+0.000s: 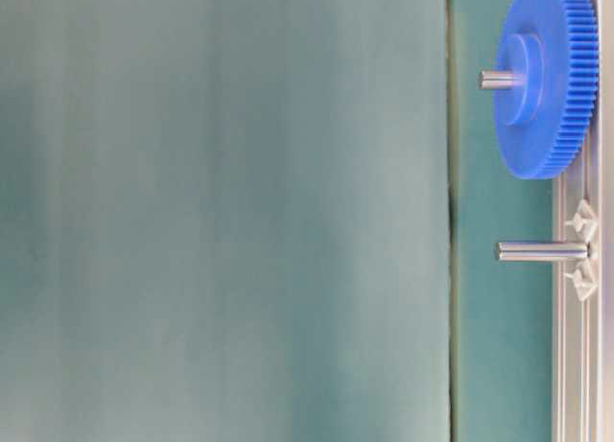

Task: Find the location of the shaft and insert the small gear.
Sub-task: 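Move the left gripper toward the small blue gear on the table, then close the left gripper on the small blue gear's hub, then lift the small blue gear and carry it toward the empty shaft, then align the gear's bore with the empty shaft beside the large gear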

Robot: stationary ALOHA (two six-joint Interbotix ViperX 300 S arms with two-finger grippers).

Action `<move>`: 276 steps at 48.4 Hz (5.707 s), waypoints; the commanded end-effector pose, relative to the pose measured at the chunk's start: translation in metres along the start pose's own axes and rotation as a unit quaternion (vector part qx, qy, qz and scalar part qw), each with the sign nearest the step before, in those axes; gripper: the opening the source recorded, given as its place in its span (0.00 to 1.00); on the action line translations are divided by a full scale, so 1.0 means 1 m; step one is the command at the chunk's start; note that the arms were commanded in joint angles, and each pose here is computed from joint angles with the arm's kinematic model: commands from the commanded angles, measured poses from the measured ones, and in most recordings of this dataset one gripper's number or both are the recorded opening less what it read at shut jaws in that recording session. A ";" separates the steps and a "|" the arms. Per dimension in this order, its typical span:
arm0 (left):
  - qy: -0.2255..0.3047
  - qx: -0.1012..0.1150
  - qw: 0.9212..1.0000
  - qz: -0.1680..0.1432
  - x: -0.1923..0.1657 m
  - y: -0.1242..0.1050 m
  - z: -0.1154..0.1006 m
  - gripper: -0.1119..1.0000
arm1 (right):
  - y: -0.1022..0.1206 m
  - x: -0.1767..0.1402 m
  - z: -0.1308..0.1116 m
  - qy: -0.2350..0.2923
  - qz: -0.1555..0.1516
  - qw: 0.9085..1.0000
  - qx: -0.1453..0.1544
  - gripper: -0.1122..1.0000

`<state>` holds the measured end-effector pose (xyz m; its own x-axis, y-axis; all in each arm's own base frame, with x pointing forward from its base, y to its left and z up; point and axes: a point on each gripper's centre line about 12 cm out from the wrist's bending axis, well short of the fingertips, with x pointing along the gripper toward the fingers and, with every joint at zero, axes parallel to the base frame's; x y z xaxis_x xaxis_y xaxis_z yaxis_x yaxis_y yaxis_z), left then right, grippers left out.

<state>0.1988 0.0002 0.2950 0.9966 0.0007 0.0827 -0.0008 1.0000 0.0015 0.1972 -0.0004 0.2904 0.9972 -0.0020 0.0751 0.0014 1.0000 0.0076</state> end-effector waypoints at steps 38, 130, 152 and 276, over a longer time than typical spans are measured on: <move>0.277 -0.008 0.960 -0.043 0.108 -0.031 -0.036 0.10 | -0.004 0.017 -0.045 0.270 -0.017 0.962 0.032 0.15; 0.481 0.012 0.875 -0.054 0.193 -0.058 -0.179 0.93 | -0.006 0.026 -0.081 0.371 -0.025 0.927 0.043 0.15; 0.480 0.000 0.876 -0.048 0.193 -0.058 -0.176 0.86 | -0.006 0.025 -0.083 0.362 -0.027 0.931 0.045 0.15; 0.457 0.068 0.887 -0.001 0.220 0.036 -0.092 0.69 | -0.005 0.004 -0.074 0.324 -0.032 0.943 0.066 0.15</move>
<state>0.4162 0.0374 0.2052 0.6050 0.0610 -0.7939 0.0526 0.9918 0.1163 0.2062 -0.0047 0.2126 0.8220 -0.0133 -0.5693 0.0882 0.9906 0.1042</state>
